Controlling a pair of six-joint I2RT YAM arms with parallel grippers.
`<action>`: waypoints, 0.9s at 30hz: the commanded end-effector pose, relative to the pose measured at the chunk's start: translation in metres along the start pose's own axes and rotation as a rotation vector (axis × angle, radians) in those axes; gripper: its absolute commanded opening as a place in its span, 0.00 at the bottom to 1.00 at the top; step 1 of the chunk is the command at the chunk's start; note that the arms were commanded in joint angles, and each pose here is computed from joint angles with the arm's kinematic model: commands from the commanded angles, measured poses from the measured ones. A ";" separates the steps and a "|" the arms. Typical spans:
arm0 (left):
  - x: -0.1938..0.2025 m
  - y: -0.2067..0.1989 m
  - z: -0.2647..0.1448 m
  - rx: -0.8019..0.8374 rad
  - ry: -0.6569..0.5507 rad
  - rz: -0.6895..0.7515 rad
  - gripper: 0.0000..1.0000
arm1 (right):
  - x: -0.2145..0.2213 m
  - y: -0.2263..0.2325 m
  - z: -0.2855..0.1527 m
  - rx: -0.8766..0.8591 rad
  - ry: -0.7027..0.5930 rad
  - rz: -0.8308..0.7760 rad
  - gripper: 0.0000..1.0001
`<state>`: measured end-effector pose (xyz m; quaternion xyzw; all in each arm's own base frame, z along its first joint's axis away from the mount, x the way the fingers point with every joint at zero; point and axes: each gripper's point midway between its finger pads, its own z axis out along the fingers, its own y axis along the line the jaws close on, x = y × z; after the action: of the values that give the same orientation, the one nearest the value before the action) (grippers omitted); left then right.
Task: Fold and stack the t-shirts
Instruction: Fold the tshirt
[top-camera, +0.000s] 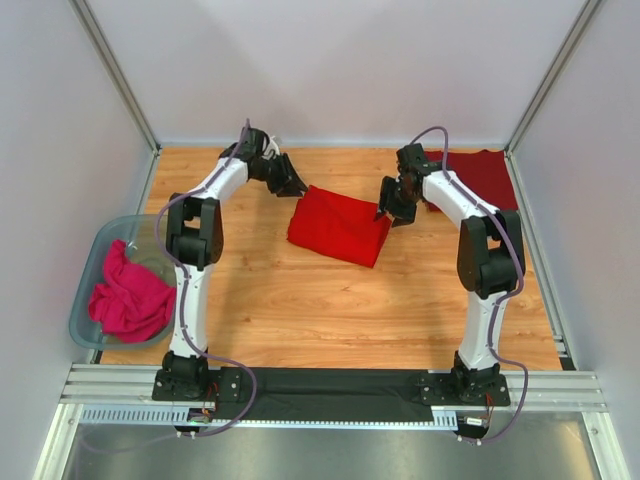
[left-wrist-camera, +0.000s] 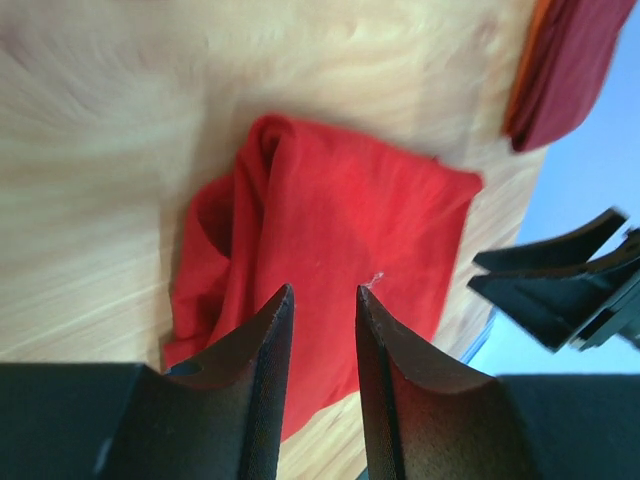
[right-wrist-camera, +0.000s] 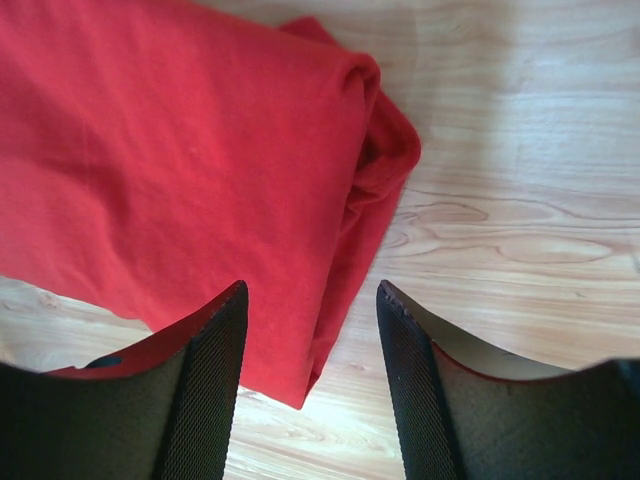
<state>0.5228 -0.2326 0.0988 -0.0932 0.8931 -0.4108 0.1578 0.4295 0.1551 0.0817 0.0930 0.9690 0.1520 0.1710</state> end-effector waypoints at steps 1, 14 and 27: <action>0.034 -0.012 0.001 0.020 0.079 0.109 0.38 | -0.007 0.013 0.002 -0.069 -0.052 0.006 0.56; 0.046 0.024 -0.025 -0.265 0.059 0.124 0.49 | 0.024 -0.029 0.051 0.003 -0.027 -0.042 0.14; 0.092 -0.004 -0.014 -0.163 0.121 0.207 0.55 | 0.039 -0.022 0.055 -0.146 -0.060 0.046 0.13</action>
<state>0.4490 -0.2364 0.1139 -0.0193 0.9354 -0.3124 0.1645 0.4103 0.1597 0.0191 0.1055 0.9482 0.2290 0.1930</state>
